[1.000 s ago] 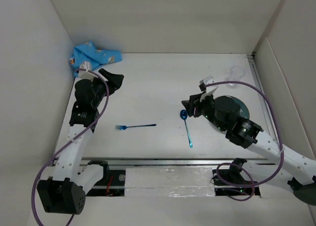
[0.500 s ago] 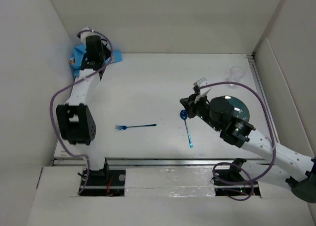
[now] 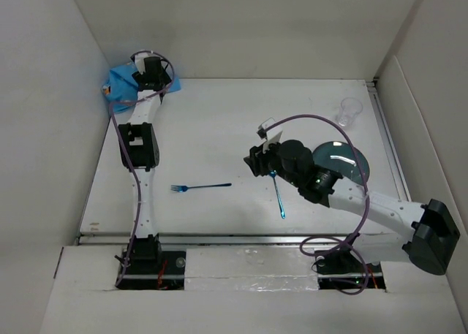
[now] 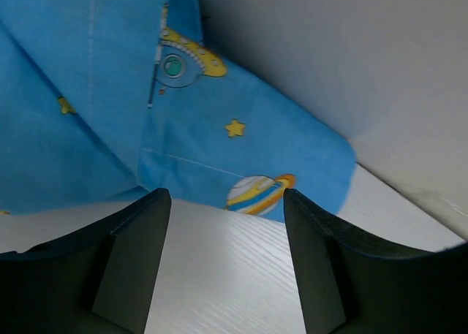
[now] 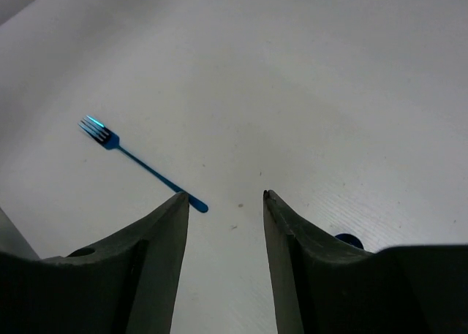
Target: Set the dinner table for one person
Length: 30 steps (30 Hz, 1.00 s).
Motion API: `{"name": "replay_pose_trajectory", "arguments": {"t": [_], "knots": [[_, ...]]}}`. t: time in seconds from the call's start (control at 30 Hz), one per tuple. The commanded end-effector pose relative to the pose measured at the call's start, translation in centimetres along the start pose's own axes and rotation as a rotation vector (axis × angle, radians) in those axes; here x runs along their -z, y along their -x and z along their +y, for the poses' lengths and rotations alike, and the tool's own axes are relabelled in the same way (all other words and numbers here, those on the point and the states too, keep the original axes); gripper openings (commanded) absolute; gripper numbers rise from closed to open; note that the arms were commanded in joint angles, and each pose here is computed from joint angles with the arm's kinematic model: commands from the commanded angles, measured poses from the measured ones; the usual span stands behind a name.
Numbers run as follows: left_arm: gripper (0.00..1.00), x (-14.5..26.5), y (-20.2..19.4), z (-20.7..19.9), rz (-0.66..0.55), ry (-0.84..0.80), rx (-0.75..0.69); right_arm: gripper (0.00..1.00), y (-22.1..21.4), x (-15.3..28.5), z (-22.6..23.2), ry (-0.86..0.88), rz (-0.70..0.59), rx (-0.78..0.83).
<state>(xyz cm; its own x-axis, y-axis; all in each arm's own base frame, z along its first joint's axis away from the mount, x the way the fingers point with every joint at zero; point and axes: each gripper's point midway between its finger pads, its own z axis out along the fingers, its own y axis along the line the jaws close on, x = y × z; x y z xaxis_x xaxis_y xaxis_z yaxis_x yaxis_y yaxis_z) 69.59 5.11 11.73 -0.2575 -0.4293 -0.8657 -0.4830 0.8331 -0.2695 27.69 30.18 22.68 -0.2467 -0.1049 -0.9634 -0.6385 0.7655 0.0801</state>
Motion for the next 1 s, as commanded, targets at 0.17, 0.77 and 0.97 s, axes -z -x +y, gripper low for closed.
{"name": "replay_pose_trajectory", "arguments": {"t": [0.17,0.77,0.97], "knots": [[0.56,-0.5,4.9,0.5,-0.196,0.031,0.043,0.51,1.9,-2.2,0.3,0.012,-0.052,0.022],[0.48,-1.8,5.0,4.2,-0.282,0.182,-0.044,0.46,-0.8,-4.7,-1.9,0.022,0.018,-0.036],[0.59,-2.3,5.3,4.1,-0.282,0.198,-0.079,0.46,-1.2,-5.2,-2.1,0.026,0.028,-0.039]]}}
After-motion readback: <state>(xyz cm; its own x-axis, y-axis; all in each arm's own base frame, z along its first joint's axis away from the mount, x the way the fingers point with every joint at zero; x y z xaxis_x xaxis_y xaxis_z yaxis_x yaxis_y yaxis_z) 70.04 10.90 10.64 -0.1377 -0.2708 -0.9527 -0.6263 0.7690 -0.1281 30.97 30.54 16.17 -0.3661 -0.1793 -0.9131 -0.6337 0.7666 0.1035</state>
